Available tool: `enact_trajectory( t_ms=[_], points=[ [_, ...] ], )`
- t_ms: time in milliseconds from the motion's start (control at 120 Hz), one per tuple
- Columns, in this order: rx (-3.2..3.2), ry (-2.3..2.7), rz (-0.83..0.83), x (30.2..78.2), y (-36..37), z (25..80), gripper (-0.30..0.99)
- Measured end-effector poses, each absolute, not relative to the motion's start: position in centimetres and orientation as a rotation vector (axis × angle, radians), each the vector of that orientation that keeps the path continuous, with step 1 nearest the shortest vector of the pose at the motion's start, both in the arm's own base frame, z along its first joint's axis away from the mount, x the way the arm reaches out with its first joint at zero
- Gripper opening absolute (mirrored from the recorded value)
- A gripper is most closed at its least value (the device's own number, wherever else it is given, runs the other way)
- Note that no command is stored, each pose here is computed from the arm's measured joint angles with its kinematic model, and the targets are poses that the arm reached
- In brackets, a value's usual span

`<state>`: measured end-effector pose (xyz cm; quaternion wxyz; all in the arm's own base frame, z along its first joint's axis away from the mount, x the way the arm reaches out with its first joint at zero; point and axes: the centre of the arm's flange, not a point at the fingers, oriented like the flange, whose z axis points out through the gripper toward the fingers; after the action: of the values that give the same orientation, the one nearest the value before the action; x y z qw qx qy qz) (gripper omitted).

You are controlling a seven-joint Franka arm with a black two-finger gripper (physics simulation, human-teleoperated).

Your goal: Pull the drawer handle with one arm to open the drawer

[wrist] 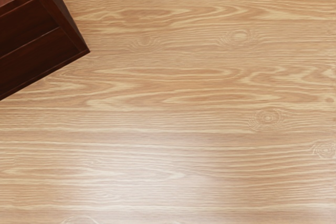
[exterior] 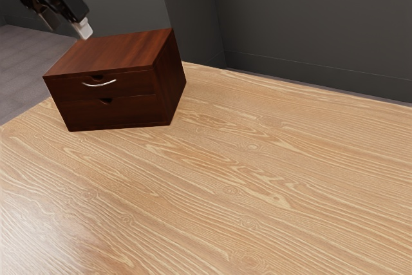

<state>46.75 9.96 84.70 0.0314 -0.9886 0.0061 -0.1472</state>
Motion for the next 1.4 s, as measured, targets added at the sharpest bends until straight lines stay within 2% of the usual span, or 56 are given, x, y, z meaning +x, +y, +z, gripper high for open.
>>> enact_trajectory(
  t_ms=[183,308,400,667,817,1058,1400],
  points=[
    [-3.173,0.111,-0.385,48.3,7.7,81.4,0.69],
    [-3.207,0.112,-0.221,43.6,5.1,74.3,0.69],
    [-3.206,0.05,-0.161,40.1,4.5,71.5,0.69],
    [-3.159,-0.15,-0.106,32.2,5.1,62.0,0.69],
    [-3.103,-0.054,-0.222,31.3,8.5,62.2,0.69],
    [-2.882,0.585,-0.393,31.4,11.2,64.3,0.69],
    [-2.515,1.18,-0.37,33.2,13.8,64.5,0.69]
  ],
)
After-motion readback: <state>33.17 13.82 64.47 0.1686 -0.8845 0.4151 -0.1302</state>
